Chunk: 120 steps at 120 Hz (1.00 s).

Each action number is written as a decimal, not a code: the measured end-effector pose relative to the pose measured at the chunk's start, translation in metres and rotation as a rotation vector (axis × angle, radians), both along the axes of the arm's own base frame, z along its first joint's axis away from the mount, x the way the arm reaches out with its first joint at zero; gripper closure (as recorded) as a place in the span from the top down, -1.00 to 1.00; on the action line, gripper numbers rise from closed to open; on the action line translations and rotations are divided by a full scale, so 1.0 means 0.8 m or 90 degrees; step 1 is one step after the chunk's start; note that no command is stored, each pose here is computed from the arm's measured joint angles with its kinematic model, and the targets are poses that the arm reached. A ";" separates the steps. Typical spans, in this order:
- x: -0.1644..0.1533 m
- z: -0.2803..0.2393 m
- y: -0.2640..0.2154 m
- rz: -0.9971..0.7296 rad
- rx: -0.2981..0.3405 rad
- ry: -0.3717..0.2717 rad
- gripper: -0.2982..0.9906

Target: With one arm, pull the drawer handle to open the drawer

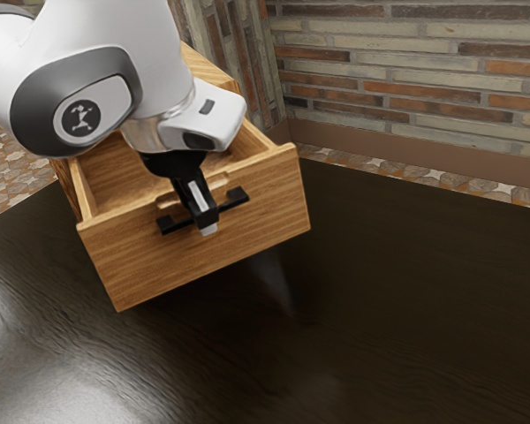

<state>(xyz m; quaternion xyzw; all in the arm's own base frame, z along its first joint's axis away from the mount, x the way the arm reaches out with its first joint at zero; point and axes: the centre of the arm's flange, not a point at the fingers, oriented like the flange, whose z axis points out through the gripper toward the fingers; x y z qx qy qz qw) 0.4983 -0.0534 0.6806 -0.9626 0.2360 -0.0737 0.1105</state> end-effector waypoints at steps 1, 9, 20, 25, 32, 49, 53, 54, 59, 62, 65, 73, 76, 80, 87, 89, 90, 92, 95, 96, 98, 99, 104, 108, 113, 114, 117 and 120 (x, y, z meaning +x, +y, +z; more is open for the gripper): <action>0.000 0.000 0.000 0.000 0.000 0.000 -0.40; -0.001 0.000 -0.006 -0.002 0.000 -0.001 -0.38; -0.005 0.002 -0.013 -0.006 -0.002 -0.004 -0.39; -0.007 0.002 -0.017 -0.008 -0.002 -0.003 -0.38; -0.012 0.003 -0.021 -0.010 -0.002 -0.005 -0.38; -0.020 0.007 -0.025 -0.009 -0.004 -0.009 -0.37; -0.021 0.006 -0.027 -0.010 -0.003 -0.009 -0.37; -0.021 0.006 -0.028 -0.010 -0.003 -0.009 -0.37; -0.023 0.006 -0.030 -0.011 -0.002 -0.010 -0.38; -0.024 0.007 -0.031 -0.011 -0.001 -0.011 -0.40; -0.026 0.008 -0.033 -0.012 0.000 -0.012 -0.42; -0.032 0.013 -0.035 -0.011 0.001 -0.018 -0.50; -0.034 0.014 -0.036 -0.012 0.002 -0.021 -0.51; -0.037 0.016 -0.037 -0.012 0.001 -0.023 -0.49; -0.053 0.034 -0.040 -0.015 -0.003 -0.037 -0.35; -0.059 0.041 -0.039 -0.015 -0.004 -0.042 -0.30; -0.063 0.045 -0.038 -0.014 -0.005 -0.045 -0.27; -0.072 0.055 -0.036 -0.013 -0.006 -0.052 -0.21; -0.085 0.070 -0.032 -0.010 -0.008 -0.061 -0.12; -0.089 0.074 -0.031 -0.009 -0.008 -0.063 -0.10; -0.097 0.083 -0.028 -0.006 -0.009 -0.069 -0.05; -0.101 0.089 -0.026 -0.005 -0.010 -0.072 -0.03; -0.121 0.116 -0.018 0.004 -0.012 -0.084 0.07; -0.134 0.137 -0.009 0.015 -0.013 -0.089 0.14; -0.145 0.149 0.014 0.038 -0.017 -0.078 0.21; -0.146 0.149 0.020 0.045 -0.020 -0.073 0.22; -0.148 0.147 0.044 0.067 -0.035 -0.053 0.26; -0.150 0.143 0.068 0.089 -0.052 -0.032 0.29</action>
